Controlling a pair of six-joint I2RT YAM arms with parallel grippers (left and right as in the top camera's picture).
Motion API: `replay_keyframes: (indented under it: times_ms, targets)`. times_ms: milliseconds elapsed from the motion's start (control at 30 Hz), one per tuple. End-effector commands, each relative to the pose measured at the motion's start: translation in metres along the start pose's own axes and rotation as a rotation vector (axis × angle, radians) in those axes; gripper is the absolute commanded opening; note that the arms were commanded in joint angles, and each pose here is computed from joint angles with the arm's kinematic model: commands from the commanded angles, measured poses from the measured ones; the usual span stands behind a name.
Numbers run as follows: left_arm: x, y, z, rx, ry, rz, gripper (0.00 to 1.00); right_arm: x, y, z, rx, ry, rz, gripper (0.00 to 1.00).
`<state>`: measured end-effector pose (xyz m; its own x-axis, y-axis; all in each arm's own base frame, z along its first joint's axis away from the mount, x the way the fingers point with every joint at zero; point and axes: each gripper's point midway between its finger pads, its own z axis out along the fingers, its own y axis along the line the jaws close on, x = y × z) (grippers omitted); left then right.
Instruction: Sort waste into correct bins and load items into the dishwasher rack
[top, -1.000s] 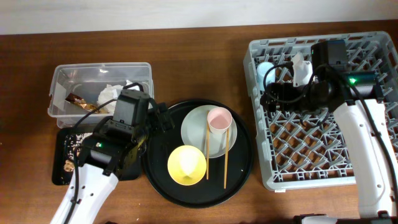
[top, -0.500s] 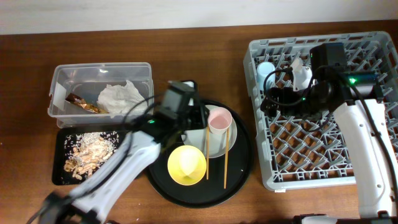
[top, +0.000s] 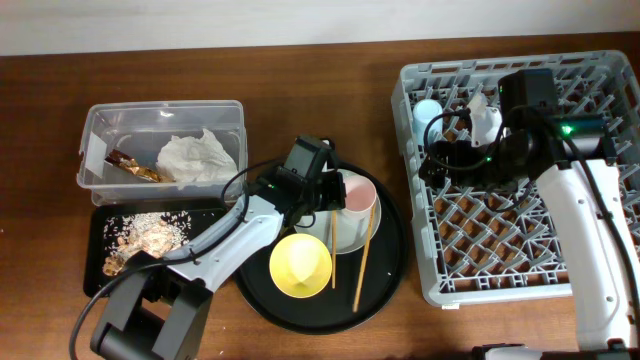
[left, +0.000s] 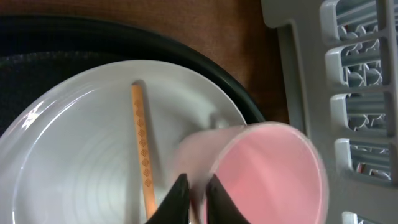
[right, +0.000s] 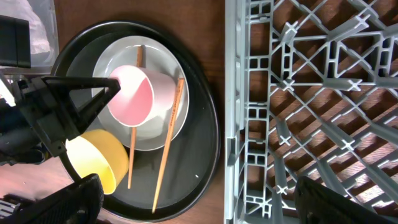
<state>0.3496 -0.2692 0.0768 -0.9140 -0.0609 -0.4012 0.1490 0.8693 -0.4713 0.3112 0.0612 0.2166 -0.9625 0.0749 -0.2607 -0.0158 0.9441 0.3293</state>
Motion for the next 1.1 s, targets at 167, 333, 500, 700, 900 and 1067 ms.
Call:
replay_keyframes:
  times_ms: [167, 333, 500, 700, 900, 1067]
  targets:
    - [-0.049, -0.018, -0.067, 0.09, -0.18, -0.002, 0.01, -0.024, 0.01, -0.021, -0.022, -0.105, -0.03, 0.99]
    - [-0.079, -0.028, -0.148, 0.283, -0.28, -0.02, 0.01, -0.031, 0.048, -0.049, -0.189, -0.147, -0.105, 0.99]
    - [-0.083, -0.042, -0.236, 0.759, -0.202, 0.038, 0.01, -0.004, 0.141, -0.104, -0.795, -0.223, -0.519, 0.98]
    - [-0.075, -0.05, -0.284, 0.979, -0.16, 0.208, 0.0, 0.012, 0.176, -0.14, -1.074, -0.334, -0.722, 0.98]
    - [-0.058, -0.081, -0.279, 1.036, -0.104, 0.29, 0.0, 0.024, 0.199, -0.13, -1.07, -0.315, -0.849, 0.99]
    - [-0.042, -0.102, -0.296, 1.122, -0.045, 0.41, 0.0, 0.024, 0.197, -0.116, -0.984, -0.295, -0.869, 0.99]
